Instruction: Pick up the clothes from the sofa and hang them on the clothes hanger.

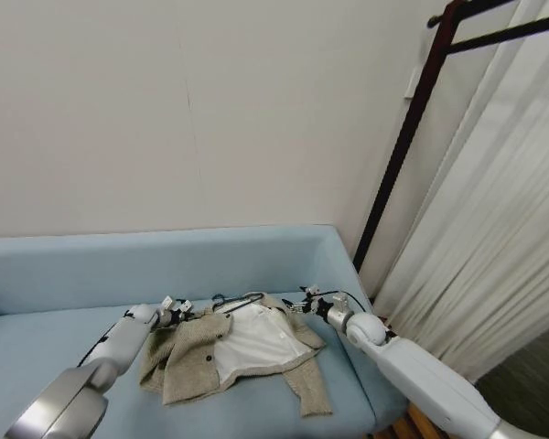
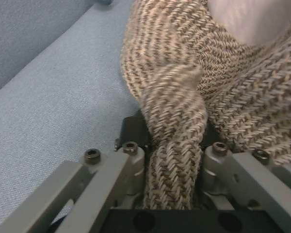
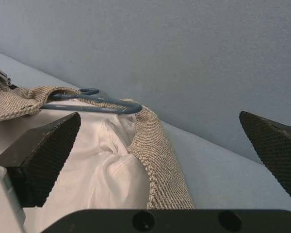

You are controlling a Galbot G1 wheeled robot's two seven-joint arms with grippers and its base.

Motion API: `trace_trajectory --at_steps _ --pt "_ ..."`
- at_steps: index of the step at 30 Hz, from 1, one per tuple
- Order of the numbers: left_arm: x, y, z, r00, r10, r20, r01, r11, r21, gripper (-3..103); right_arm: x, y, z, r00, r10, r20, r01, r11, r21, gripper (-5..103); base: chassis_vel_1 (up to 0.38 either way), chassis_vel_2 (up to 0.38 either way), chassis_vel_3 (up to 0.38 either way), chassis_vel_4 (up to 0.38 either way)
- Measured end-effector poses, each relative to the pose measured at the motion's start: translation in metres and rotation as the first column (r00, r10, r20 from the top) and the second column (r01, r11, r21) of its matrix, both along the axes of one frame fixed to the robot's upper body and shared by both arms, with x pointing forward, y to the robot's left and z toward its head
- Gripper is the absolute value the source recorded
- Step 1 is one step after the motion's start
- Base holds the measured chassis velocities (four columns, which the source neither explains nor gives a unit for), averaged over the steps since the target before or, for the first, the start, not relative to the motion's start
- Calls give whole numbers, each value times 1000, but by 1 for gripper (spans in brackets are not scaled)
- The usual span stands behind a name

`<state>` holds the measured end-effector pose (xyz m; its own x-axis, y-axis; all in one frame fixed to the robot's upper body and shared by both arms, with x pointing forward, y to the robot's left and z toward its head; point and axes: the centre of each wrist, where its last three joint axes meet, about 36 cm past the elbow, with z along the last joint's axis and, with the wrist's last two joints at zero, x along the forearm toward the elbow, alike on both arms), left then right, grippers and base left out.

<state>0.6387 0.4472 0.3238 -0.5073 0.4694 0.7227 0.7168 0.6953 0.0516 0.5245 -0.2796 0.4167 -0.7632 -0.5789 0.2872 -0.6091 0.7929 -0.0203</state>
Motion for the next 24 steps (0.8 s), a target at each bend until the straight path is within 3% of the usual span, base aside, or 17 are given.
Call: trace_trajectory --at_steps 7,9,11,13,15,18,20,24 --pt "-3 1 1 998 -57 41 56 998 12 12 6 1 0 1000 -7 7 7 1000 -2 100 0 0 0 0" --pt "-2 0 3 995 -90 52 88 996 34 12 8 3 -2 1000 -9 5 9 1000 -2 100 0 0 0 0" --pt "-1 -4 12 985 -158 66 151 984 93 12 15 7 -7 1000 -15 -10 15 1000 -4 100 0 0 0 0" --pt "-1 -5 14 984 -169 66 162 982 101 12 16 8 -8 1000 -15 -13 15 1000 -5 100 0 0 0 0" --pt "2 -9 25 975 -215 58 205 968 142 12 26 20 -12 999 -15 -41 14 1000 -26 100 0 0 0 0" --pt "4 -12 30 974 -222 55 211 965 156 12 33 31 -12 998 -20 -58 17 999 -47 100 0 0 0 0" --pt "6 -12 39 972 -228 56 215 960 178 12 44 53 -4 994 -52 -96 44 996 -83 100 0 0 0 0" --pt "8 -11 53 968 -245 58 225 946 233 12 71 84 24 982 -88 -166 75 993 -86 100 0 0 0 0"
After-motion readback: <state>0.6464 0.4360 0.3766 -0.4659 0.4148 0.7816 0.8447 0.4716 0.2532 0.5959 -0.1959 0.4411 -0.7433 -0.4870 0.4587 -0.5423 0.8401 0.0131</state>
